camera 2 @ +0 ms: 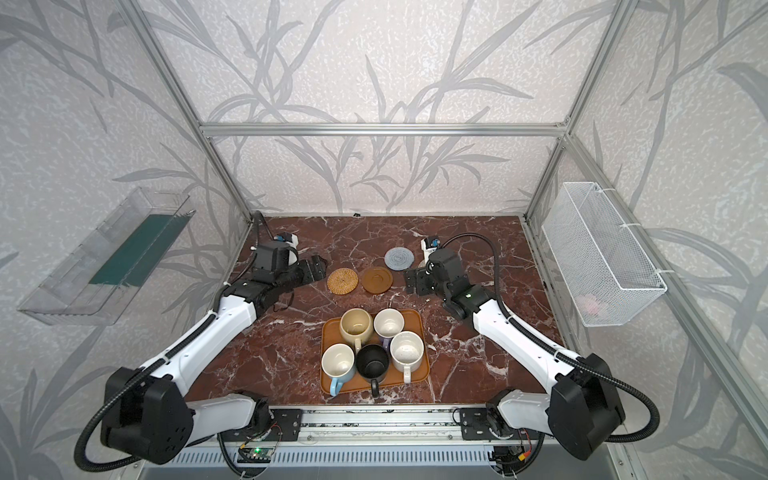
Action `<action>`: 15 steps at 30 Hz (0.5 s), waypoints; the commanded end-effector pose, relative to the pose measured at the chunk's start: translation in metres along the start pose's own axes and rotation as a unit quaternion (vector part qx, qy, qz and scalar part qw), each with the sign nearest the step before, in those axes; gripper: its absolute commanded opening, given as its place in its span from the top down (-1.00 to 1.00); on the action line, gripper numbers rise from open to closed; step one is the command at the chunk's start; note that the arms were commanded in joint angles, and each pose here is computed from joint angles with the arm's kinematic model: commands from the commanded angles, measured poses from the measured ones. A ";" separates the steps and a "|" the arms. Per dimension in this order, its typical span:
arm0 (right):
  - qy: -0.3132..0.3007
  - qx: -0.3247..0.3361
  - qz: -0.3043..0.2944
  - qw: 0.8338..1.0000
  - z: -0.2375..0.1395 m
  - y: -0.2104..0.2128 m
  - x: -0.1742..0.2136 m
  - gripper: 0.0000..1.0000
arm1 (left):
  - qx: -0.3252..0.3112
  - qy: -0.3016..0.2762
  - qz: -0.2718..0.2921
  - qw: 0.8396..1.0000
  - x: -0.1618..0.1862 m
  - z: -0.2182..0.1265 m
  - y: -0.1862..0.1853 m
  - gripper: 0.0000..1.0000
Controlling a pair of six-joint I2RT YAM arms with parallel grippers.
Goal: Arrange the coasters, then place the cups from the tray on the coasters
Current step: 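Raise both arms and reach both grippers toward the row of coasters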
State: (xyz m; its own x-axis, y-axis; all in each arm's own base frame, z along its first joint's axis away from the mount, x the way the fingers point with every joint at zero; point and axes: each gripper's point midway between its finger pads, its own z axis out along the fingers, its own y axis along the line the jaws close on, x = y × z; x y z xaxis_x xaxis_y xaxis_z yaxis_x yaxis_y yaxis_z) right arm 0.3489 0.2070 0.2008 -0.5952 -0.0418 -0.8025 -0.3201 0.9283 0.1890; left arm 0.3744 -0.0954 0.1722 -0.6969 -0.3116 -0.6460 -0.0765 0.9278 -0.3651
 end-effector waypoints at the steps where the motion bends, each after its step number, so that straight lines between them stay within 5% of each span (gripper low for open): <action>1: 0.023 0.005 0.005 1.000 0.003 0.008 0.004 -0.98 | -0.050 0.068 0.015 0.996 0.021 0.012 0.015 -0.81; 6: 0.038 -0.021 0.018 0.999 0.014 0.022 0.010 -0.99 | -0.074 0.109 0.027 0.991 0.026 0.038 0.020 -0.79; 15: 0.052 -0.047 0.034 0.997 0.024 0.034 0.013 -1.00 | -0.105 0.195 0.033 0.975 0.041 0.089 0.025 -0.46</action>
State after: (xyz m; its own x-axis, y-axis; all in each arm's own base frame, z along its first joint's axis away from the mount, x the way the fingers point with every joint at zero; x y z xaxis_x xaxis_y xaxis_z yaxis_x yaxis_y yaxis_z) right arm 0.3442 0.2337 0.1643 -0.7009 -0.0474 -0.7117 -0.3191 0.9132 0.2534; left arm 0.4141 -0.1039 0.0888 -0.8870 -0.2094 -0.4115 -0.1371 0.9705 -0.1983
